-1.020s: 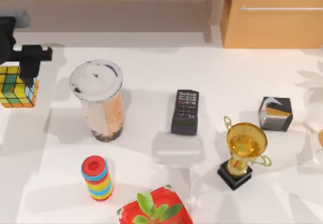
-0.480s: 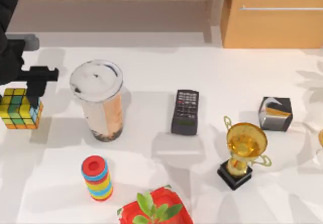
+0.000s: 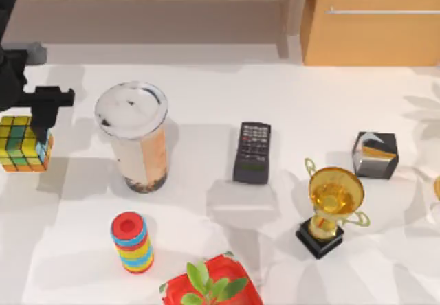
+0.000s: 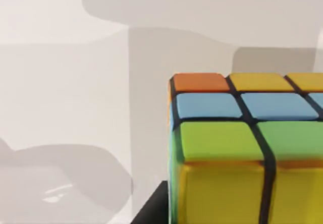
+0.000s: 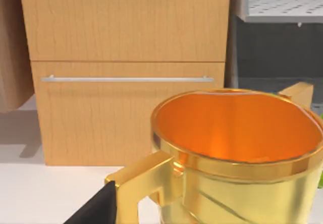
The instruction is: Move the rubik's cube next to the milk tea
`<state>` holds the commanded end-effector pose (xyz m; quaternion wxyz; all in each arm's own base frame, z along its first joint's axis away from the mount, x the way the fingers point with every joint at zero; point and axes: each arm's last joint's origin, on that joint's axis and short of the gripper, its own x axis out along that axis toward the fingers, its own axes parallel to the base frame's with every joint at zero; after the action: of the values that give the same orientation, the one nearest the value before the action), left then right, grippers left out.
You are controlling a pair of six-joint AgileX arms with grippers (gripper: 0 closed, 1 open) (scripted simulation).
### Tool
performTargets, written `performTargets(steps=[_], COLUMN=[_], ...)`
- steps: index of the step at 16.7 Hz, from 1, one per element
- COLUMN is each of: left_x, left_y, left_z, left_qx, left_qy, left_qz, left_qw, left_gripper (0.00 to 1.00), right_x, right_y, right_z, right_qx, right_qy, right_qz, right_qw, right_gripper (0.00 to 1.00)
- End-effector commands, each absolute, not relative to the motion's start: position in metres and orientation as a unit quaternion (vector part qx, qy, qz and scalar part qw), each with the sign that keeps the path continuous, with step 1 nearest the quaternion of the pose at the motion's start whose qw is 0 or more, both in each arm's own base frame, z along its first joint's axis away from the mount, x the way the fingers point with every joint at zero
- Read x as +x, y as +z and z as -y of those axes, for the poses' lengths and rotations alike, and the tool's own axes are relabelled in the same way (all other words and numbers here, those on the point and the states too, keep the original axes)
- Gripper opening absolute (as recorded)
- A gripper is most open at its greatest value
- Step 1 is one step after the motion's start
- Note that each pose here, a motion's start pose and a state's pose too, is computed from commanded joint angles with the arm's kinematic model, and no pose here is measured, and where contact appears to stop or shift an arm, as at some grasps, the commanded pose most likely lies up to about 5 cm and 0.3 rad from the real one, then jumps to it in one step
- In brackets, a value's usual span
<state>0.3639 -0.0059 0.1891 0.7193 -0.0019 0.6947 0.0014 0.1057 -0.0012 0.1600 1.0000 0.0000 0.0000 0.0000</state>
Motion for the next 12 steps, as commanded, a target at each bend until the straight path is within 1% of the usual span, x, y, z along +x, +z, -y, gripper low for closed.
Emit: performTargets(steps=[7, 12], left_x=[0.366, 0.363], left_y=[0.189, 0.171], left_z=[0.007, 0.014], left_qx=[0.000, 0.004], left_qy=[0.001, -0.008], left_qz=[-0.682, -0.698], left_qw=[0.731, 0.716], left_gripper=[0.00, 0.00], right_x=[0.106, 0.106], right_y=[0.160, 0.160], right_z=[0.001, 0.001], right_qx=[0.000, 0.000], right_qy=[0.000, 0.000], right_qz=[0.000, 0.000], right_qw=[1.000, 1.000], right_gripper=[1.00, 1.00])
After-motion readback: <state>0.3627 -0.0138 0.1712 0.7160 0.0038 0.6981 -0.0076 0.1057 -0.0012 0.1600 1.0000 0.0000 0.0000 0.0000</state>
